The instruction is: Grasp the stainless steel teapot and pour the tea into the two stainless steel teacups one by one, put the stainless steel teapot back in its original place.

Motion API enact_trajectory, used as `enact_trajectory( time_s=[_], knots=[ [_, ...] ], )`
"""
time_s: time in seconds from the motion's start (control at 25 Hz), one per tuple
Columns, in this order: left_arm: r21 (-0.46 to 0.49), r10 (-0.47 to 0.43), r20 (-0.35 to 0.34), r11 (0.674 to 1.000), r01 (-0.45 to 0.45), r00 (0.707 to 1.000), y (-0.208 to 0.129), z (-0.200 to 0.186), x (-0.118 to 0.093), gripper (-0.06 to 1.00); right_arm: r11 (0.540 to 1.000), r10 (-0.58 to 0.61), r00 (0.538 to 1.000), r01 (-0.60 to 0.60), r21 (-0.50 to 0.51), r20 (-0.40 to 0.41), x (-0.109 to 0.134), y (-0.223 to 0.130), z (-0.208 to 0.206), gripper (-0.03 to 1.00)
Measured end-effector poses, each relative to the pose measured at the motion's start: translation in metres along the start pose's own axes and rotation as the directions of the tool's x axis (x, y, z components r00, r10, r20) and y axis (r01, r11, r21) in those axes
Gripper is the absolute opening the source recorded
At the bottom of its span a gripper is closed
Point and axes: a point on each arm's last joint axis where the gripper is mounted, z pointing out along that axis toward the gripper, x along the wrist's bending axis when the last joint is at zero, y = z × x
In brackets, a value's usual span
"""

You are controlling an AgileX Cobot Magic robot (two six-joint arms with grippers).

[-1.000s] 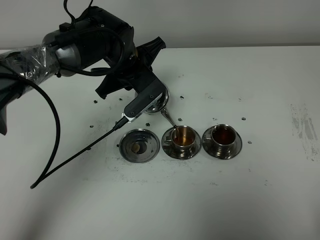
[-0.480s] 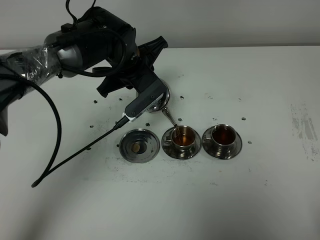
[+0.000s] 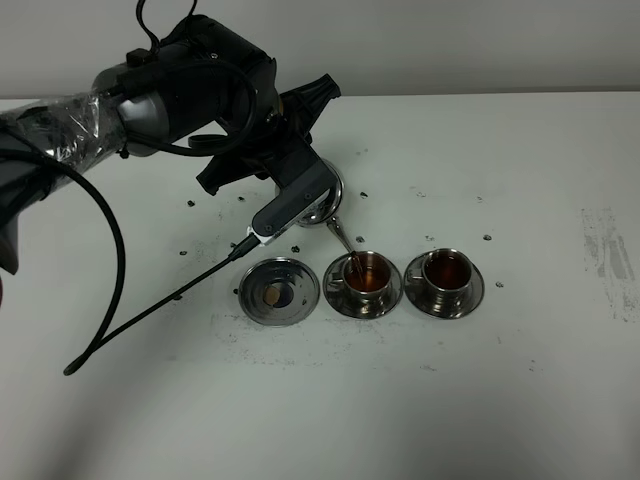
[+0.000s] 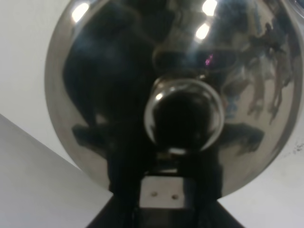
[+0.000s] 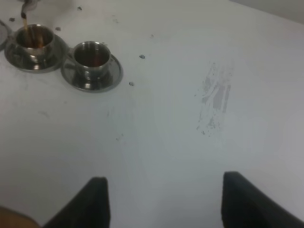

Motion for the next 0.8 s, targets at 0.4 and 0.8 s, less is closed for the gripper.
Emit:
enact_trajectory(
  time_s=[0.4, 0.8],
  knots=[
    [0.0, 0.013, -0.001, 1.0, -0.013, 1.0, 0.0005, -0.0001, 0.0003, 0.21, 1.0, 0.0, 1.0, 0.0, 0.0, 0.0, 0.0, 0.0, 0.0, 0.53],
    [0.003, 0.019, -0.003, 1.0, -0.019, 1.0, 0.0001, -0.0001, 0.0005, 0.21, 1.0, 0.0, 1.0, 0.0, 0.0, 0.0, 0.0, 0.0, 0.0, 0.53]
  ],
)
